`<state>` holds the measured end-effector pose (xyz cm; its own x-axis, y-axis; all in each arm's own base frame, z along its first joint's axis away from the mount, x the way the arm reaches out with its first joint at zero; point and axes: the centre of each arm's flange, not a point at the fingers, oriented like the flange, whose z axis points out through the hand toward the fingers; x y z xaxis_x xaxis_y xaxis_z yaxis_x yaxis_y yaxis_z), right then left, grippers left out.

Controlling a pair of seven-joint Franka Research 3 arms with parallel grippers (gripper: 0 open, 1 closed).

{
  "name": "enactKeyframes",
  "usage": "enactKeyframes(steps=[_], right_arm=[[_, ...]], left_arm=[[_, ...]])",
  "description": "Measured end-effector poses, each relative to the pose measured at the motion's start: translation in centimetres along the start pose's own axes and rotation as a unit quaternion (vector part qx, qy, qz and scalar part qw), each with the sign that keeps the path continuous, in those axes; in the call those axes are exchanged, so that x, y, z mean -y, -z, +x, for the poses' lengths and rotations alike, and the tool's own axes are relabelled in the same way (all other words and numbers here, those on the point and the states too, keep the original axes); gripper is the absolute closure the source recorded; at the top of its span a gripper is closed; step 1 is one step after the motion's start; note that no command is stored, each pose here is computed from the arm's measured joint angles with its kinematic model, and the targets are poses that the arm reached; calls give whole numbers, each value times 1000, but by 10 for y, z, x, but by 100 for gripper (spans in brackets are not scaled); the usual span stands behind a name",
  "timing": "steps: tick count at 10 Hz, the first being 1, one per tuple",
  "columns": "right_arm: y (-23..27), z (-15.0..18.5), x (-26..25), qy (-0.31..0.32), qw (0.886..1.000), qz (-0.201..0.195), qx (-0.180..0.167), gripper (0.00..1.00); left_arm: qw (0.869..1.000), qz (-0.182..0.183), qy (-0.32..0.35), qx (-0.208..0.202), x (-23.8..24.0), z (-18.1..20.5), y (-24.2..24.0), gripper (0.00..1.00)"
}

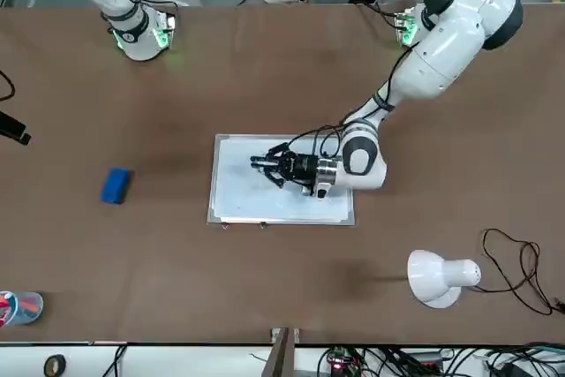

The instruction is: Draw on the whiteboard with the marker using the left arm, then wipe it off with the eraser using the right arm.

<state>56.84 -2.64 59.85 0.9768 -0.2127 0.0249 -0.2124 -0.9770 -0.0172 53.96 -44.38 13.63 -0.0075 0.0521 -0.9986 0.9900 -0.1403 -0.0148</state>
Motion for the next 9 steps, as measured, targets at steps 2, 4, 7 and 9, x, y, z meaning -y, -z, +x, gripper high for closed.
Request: enactKeyframes(steps=[2, 4, 7, 9], right_arm=[[0, 0, 0, 0, 1000, 0, 0, 0], [0, 0, 0, 0, 1000, 0, 0, 0], [0, 0, 0, 0, 1000, 0, 0, 0], [0, 0, -1, -1, 1000, 0, 0, 0]], left_arm=[[1000, 0, -2, -1, 2, 8, 0, 82], [1000, 0, -7, -1, 3, 12, 0, 82], [1000, 1, -12, 1, 4, 13, 0, 82], [1000, 0, -19, 1, 3, 13, 0, 82]])
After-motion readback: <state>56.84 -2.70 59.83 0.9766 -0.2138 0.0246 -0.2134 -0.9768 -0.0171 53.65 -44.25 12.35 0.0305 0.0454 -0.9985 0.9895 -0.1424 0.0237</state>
